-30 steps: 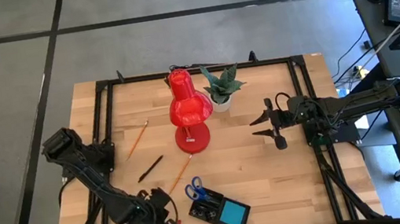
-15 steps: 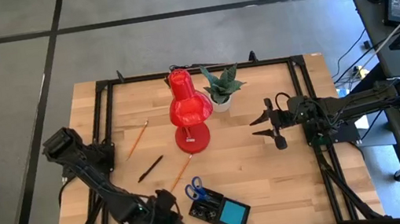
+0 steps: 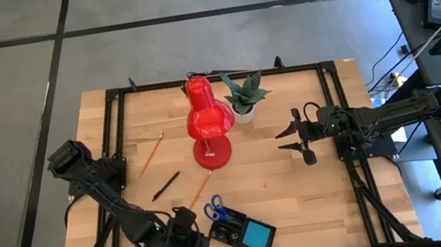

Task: Pick and place office supplies into organizer
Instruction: Put the red eraser into the black desk organizer

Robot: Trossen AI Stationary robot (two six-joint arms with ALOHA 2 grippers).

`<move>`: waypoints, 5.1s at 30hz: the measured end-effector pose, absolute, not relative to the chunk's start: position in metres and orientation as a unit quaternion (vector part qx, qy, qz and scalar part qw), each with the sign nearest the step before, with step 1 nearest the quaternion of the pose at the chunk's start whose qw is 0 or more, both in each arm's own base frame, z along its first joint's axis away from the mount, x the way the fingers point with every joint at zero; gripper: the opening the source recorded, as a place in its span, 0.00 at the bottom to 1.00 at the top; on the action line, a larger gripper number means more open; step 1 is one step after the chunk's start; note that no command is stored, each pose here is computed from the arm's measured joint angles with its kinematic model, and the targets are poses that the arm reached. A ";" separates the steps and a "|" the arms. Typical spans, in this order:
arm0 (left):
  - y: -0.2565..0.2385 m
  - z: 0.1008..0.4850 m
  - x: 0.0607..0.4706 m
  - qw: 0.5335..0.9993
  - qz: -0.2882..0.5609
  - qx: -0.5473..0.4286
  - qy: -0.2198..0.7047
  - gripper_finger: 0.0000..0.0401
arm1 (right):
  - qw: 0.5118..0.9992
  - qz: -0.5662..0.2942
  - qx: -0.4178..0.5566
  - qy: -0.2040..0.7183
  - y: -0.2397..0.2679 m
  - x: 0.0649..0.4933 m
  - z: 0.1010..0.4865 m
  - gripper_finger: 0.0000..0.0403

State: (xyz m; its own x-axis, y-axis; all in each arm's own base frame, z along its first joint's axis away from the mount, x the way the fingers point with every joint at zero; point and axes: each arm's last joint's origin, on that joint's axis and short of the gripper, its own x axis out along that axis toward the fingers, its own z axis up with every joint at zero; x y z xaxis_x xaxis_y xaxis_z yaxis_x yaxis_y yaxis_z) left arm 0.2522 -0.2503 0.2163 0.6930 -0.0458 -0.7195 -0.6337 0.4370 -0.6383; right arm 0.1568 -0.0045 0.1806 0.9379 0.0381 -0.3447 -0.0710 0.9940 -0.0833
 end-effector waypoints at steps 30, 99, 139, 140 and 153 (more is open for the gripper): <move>-0.281 0.202 0.290 0.555 0.358 -0.531 0.531 0.32 | 0.984 0.029 -0.059 0.166 -0.004 0.157 0.182 0.41; -0.255 0.140 0.324 0.494 0.406 -0.497 0.587 0.23 | 0.981 0.032 -0.071 0.177 -0.004 0.156 0.180 0.41; -0.319 0.184 0.258 0.930 0.287 -0.109 0.202 0.04 | 0.982 0.030 -0.056 0.177 -0.004 0.157 0.180 0.41; -0.319 0.181 0.259 0.931 0.288 -0.102 0.199 0.04 | 0.982 0.029 -0.055 0.177 -0.004 0.157 0.180 0.41; -0.329 0.148 0.270 0.942 0.291 -0.078 0.150 0.04 | 0.985 0.029 -0.055 0.163 -0.004 0.157 0.183 0.41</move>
